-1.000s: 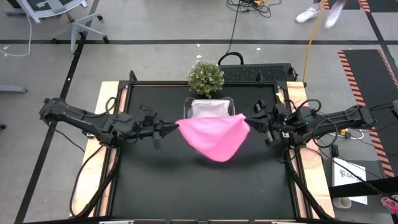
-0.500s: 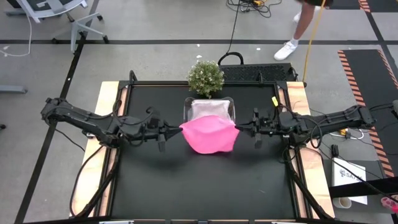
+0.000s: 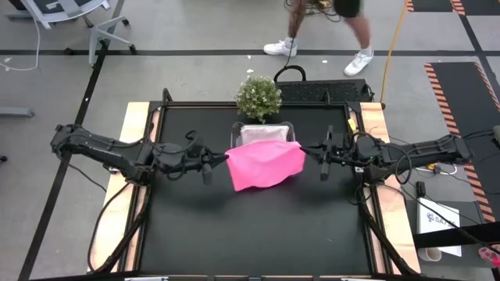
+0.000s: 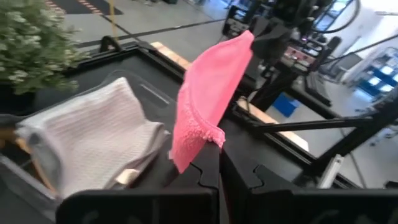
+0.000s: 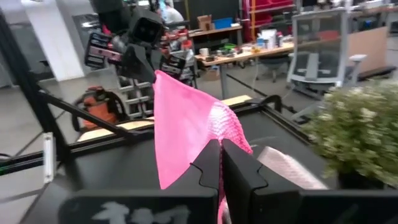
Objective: Fold microfiber towels
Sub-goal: Fold the pink microfiber towel
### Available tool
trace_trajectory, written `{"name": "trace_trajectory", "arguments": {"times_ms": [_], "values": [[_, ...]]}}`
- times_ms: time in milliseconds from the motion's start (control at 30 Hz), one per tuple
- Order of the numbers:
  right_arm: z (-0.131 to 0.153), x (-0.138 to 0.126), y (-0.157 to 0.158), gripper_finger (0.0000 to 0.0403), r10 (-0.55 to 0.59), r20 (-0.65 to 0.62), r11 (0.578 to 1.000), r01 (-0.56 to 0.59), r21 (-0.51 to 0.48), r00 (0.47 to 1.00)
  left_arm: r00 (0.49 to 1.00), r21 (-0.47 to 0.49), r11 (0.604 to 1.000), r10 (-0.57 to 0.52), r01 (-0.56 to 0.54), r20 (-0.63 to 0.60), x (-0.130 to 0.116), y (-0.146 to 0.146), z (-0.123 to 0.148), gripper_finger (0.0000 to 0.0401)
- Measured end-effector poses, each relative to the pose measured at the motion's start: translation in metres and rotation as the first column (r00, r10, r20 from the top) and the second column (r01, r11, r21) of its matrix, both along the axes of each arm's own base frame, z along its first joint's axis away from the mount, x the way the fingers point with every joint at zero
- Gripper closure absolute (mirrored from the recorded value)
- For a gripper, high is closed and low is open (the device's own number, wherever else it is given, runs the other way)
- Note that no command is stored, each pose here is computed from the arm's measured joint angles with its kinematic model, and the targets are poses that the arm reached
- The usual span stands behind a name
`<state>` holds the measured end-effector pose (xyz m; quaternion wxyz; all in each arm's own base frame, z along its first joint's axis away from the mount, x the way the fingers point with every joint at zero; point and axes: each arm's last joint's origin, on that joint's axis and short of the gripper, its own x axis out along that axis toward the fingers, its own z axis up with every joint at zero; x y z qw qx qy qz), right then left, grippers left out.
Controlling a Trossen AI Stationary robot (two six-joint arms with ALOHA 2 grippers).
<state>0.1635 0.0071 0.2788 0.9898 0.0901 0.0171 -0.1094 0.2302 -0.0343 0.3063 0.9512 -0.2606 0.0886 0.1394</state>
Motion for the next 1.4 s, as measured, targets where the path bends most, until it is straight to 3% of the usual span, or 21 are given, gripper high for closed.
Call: {"name": "trace_trajectory", "arguments": {"times_ms": [300, 500, 633, 733, 833, 1133, 1400], "values": [[-0.013, -0.007, -0.012, 0.0403, -0.073, -0.146, 0.997, 0.072, -0.018, 0.987, 0.998, 0.071, 0.996, 0.064, -0.062, -0.027, 0.002, 0.023, -0.001, 0.0399], [-0.020, -0.008, -0.014, 0.0403, -0.083, -0.222, 0.997, 0.080, -0.020, 0.972, 0.995, 0.041, 0.997, 0.062, -0.059, -0.078, 0.001, 0.033, -0.006, 0.0399], [-0.019, -0.007, -0.011, 0.0403, 0.019, -0.190, 0.996, -0.001, 0.090, 0.982, 0.997, -0.031, 1.000, 0.003, -0.005, -0.073, 0.002, 0.030, -0.007, 0.0399], [-0.019, -0.007, -0.007, 0.0403, 0.125, -0.171, 0.973, -0.087, 0.215, 0.977, 0.996, -0.094, 0.994, -0.056, 0.050, -0.063, 0.002, 0.022, -0.007, 0.0399], [-0.020, -0.006, -0.001, 0.0403, 0.192, -0.171, 0.952, -0.141, 0.271, 0.967, 0.994, -0.115, 0.990, -0.092, 0.085, -0.059, 0.001, 0.014, -0.007, 0.0400], [-0.007, -0.007, -0.008, 0.0403, 0.076, -0.097, 0.996, -0.071, 0.050, 0.992, 1.000, -0.009, 1.000, 0.017, -0.017, -0.005, 0.003, 0.023, 0.000, 0.0399], [0.008, -0.011, -0.018, 0.0403, 0.040, -0.065, 0.998, -0.043, -0.043, 0.997, 0.999, 0.042, 0.998, 0.041, -0.042, 0.025, 0.005, 0.038, 0.004, 0.0400]]}}
